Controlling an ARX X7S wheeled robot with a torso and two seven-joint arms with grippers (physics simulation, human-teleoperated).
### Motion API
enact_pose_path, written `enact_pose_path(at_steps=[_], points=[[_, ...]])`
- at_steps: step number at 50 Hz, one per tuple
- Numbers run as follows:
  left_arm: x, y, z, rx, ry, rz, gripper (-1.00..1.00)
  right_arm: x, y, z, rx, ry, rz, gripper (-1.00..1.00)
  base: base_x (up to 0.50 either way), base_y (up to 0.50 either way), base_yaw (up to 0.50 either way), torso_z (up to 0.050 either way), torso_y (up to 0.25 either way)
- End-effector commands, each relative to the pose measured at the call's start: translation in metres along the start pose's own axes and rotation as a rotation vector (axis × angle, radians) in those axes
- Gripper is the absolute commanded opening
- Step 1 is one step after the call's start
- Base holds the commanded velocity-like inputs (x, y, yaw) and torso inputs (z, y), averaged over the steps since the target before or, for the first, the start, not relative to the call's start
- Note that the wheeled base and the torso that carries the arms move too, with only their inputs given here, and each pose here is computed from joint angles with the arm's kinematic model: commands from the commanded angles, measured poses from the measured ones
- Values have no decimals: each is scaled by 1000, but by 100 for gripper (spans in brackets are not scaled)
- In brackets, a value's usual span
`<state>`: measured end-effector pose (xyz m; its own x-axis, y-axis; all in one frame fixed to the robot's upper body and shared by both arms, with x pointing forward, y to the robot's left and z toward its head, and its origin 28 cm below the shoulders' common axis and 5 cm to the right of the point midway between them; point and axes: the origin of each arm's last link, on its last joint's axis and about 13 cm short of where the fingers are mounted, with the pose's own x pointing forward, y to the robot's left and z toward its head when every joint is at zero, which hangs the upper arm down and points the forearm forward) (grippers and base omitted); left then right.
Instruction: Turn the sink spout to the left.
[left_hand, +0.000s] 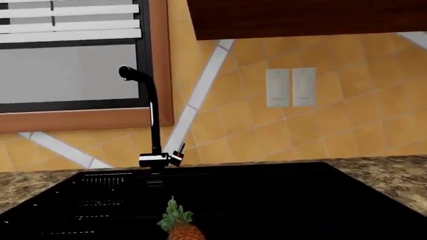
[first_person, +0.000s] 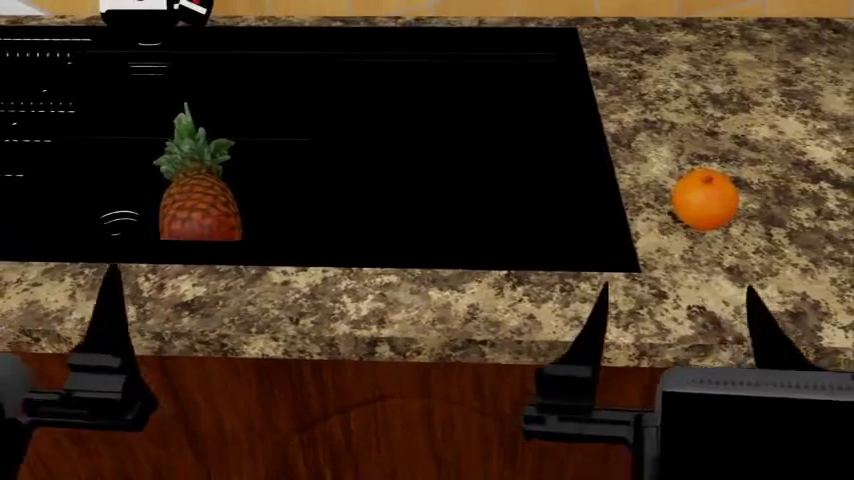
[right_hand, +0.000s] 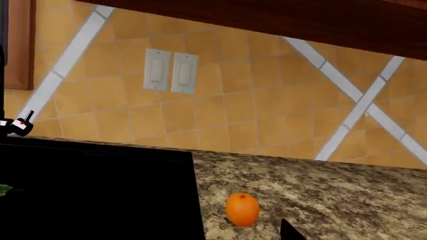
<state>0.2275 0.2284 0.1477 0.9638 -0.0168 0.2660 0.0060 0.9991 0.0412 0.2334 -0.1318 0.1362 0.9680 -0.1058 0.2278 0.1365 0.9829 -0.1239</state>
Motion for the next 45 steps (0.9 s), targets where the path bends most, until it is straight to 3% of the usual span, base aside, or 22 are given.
enact_pose_path(at_steps=[1, 19, 45], points=[[12, 9, 25, 29, -58, 23, 100, 21, -15, 22, -39, -46, -40, 100, 0, 0, 0, 0, 0], [35, 17, 33, 70, -63, 64, 100, 54, -32, 34, -76, -55, -82, 100, 0, 0, 0, 0, 0], [41, 20, 42, 55, -55, 90, 100, 60, -34, 45, -100, -69, -95, 100, 0, 0, 0, 0, 0]])
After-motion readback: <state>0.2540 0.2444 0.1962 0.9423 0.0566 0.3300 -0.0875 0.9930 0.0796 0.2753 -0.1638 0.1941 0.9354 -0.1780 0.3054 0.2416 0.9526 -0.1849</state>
